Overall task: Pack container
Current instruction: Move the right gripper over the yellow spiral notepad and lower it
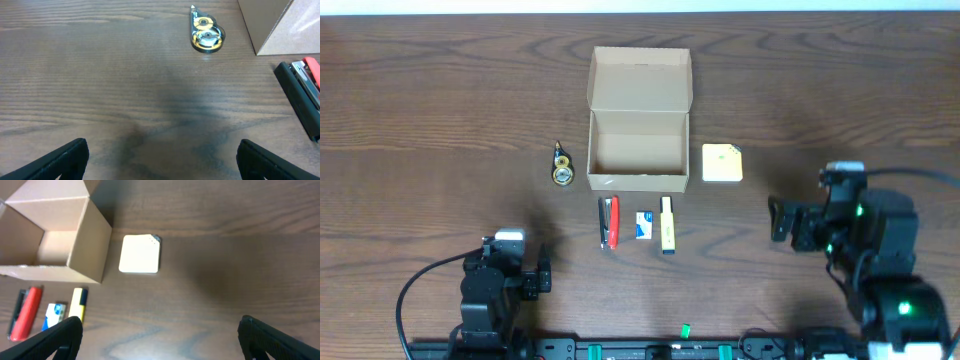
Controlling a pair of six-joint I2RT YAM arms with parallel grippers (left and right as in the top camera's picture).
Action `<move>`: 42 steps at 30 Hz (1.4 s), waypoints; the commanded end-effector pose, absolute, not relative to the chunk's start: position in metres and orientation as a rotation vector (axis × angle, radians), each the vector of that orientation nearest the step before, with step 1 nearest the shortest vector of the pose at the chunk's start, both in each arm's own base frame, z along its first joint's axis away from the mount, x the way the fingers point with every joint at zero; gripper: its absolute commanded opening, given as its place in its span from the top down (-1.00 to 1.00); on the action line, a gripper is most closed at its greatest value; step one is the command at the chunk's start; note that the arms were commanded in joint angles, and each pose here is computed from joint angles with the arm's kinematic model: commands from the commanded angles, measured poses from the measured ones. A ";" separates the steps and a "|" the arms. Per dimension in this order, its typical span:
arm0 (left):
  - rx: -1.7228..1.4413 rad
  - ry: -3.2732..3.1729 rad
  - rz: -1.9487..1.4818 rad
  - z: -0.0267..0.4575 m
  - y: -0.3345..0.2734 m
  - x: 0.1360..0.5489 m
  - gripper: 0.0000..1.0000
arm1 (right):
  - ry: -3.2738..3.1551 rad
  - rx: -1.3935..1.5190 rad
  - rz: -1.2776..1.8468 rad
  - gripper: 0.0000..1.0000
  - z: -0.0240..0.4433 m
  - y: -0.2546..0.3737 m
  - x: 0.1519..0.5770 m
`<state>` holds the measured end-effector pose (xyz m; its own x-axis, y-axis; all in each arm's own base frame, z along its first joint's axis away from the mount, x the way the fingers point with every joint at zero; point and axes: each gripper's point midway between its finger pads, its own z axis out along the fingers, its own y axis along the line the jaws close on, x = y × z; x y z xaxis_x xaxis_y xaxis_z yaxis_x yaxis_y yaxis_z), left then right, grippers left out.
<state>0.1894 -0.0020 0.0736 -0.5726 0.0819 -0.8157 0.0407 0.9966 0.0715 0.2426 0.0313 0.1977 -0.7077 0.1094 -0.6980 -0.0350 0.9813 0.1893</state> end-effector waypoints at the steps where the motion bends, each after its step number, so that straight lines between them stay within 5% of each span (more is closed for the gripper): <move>1: 0.090 2.187 0.087 0.069 0.002 0.189 -0.91 | 2.388 0.099 0.256 -0.98 0.215 0.030 0.256; 11: 0.091 2.187 0.087 0.069 0.002 0.189 -0.91 | 2.571 0.116 0.315 -0.98 0.220 0.040 0.304; 23: 0.090 2.187 0.087 0.069 0.002 0.189 -0.91 | 2.712 0.131 0.436 -0.98 0.172 0.059 0.345; 42: 0.090 2.187 0.087 0.069 0.002 0.189 -0.91 | 2.671 0.027 0.406 -0.99 0.153 0.087 0.377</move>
<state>0.1895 -0.0020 0.0737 -0.5720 0.0818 -0.8162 0.0406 0.9966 0.0715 0.3714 0.0863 0.1499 -0.9113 0.0744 -0.4049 -0.0628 0.9469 0.3153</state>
